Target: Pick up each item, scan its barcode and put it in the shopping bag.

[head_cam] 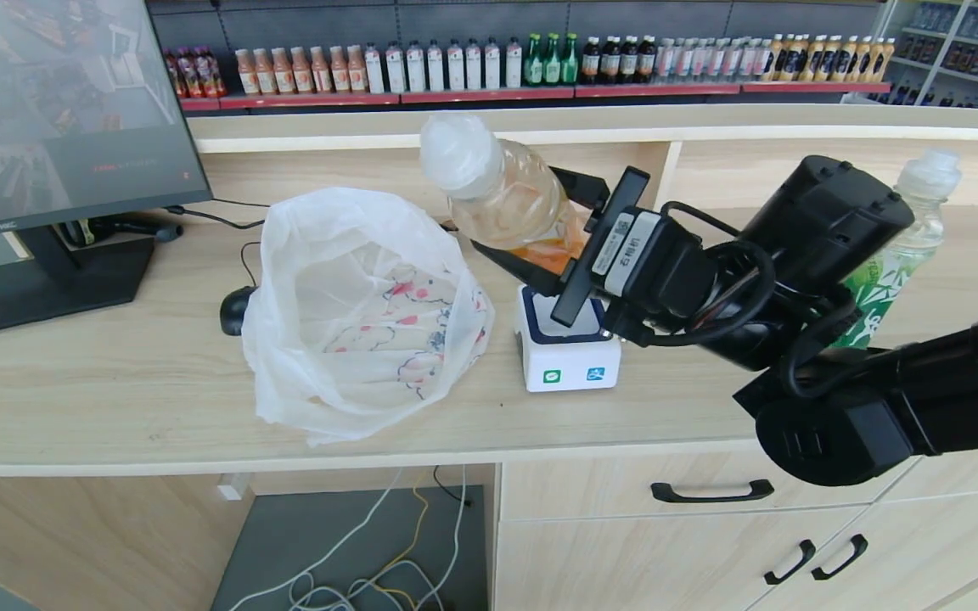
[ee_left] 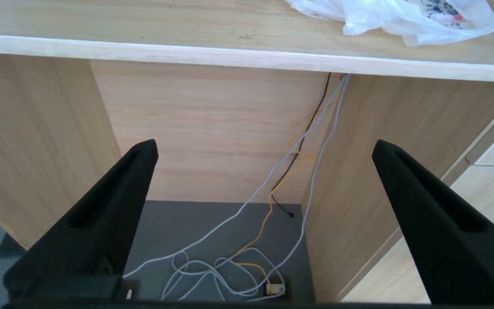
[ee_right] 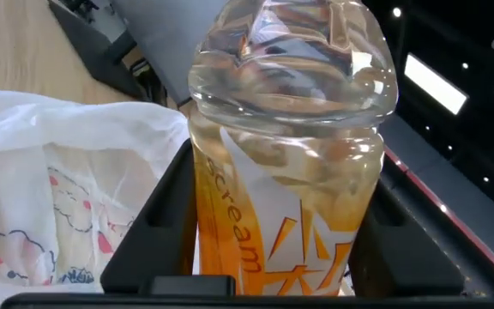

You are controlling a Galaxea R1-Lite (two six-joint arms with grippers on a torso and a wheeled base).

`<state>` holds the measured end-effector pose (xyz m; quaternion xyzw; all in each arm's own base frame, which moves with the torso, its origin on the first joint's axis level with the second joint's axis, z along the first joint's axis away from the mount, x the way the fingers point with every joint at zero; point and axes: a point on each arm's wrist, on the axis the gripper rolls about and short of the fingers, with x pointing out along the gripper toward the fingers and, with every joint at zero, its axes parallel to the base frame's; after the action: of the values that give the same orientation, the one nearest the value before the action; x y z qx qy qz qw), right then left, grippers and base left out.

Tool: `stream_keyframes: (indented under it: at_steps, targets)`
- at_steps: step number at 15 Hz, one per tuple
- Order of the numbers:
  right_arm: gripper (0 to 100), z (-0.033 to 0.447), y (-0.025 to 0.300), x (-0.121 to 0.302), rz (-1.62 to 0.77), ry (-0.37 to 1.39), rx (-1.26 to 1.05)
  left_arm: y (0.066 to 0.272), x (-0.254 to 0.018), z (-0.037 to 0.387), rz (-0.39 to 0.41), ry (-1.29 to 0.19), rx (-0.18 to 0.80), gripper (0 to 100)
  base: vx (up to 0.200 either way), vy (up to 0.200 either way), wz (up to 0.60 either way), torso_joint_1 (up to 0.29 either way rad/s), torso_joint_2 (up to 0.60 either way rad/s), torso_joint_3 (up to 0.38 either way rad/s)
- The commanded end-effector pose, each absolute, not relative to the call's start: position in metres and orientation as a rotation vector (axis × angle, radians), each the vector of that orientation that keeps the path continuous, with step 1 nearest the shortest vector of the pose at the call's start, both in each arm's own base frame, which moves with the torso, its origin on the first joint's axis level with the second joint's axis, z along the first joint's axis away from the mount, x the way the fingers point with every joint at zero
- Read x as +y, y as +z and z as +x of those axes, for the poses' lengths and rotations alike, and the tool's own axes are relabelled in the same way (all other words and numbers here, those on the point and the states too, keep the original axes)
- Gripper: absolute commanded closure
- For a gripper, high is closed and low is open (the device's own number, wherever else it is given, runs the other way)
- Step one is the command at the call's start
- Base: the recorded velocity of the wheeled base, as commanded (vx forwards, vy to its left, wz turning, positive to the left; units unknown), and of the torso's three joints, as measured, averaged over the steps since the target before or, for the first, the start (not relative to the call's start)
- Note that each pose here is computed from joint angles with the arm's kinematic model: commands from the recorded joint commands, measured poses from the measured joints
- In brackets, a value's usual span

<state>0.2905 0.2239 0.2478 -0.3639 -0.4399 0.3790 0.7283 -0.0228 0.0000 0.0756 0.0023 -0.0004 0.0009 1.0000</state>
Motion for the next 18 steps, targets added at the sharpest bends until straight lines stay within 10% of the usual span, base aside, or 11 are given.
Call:
stream_keyframes:
  at_steps: [1,18]
  targets:
    - [100,0.297,0.236,0.217,-0.847,0.824,-0.951,0.076,0.0,-0.023,0.005,0.003,-0.002,0,0.0,0.0,0.0,0.0,0.0,0.0]
    - [100,0.323,0.203,0.192,-0.921,0.892,-1.041,0.076,0.0,-0.023,0.005,0.003,-0.002,0,0.0,0.0,0.0,0.0,0.0,0.0]
